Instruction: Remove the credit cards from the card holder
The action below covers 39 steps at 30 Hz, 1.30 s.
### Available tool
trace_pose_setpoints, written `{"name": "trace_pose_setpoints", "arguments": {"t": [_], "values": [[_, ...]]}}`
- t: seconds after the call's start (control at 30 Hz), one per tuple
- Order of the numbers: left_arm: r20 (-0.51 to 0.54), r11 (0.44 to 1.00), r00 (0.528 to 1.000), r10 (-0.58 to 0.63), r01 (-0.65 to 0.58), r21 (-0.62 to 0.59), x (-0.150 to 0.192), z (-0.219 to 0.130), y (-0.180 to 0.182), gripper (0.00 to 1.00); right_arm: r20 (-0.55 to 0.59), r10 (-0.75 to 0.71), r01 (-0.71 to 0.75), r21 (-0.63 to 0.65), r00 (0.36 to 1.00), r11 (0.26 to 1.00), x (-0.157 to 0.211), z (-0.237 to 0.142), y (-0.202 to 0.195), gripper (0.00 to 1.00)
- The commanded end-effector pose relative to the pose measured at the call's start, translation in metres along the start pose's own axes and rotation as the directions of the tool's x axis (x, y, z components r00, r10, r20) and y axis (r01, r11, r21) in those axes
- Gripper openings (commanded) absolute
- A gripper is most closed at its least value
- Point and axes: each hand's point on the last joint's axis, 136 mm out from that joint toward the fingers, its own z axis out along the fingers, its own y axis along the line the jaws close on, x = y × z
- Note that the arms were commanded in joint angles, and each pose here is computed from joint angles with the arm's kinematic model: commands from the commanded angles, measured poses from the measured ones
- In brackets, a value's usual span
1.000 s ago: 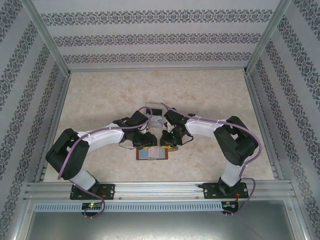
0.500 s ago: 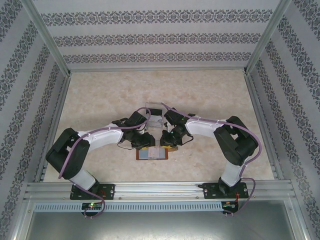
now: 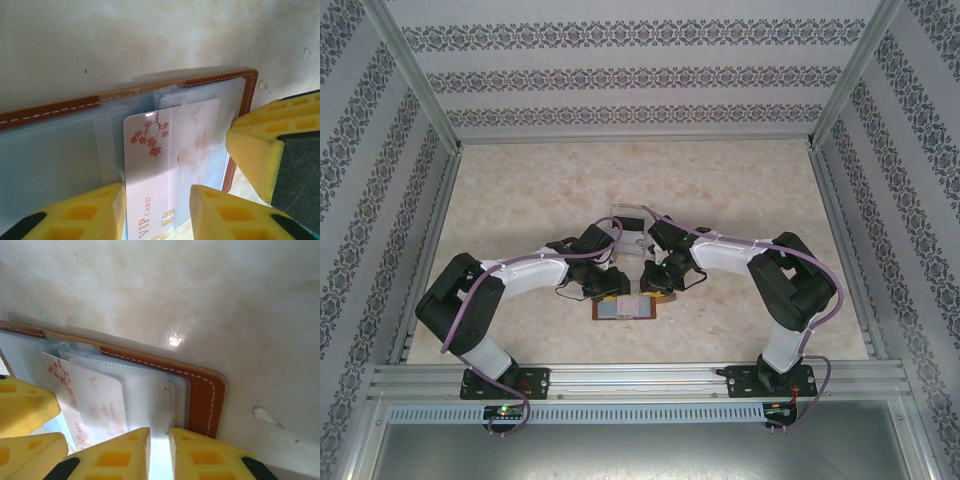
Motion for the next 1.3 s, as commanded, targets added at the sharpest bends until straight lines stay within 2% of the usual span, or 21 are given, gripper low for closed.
{"name": "trace_pose_setpoints", "arguments": {"t": [0.0,0.17,0.47,0.97,1.27], "values": [[-0.014,0.999,1.0,-0.027,0.026,-0.018,0.001,0.005,0.01,0.38,-0.046,0.005,-0.002,0.061,0.999,0.998,0.015,0.007,-0.013,0.2],[-0.019,1.0,0.999,-0.029,0.029,-0.013,0.001,0.007,0.01,0.38,-0.046,0.005,-0.002,0.061,0.999,0.998,0.015,0.007,-0.013,0.2],[-0.015,0.999,1.0,-0.028,0.028,0.027,0.0,0.009,0.005,0.28,-0.045,0.004,-0.001,0.061,0.999,0.998,0.015,0.006,-0.013,0.2],[0.029,1.0,1.0,0.006,-0.006,-0.022,0.0,-0.01,0.009,0.13,-0.042,0.012,-0.009,0.08,0.999,0.997,0.016,0.006,-0.019,0.2],[0.03,0.999,0.999,0.023,-0.022,-0.049,0.006,-0.02,0.014,0.08,-0.038,0.009,-0.005,0.102,0.999,0.995,0.016,0.004,-0.023,0.19]]}}
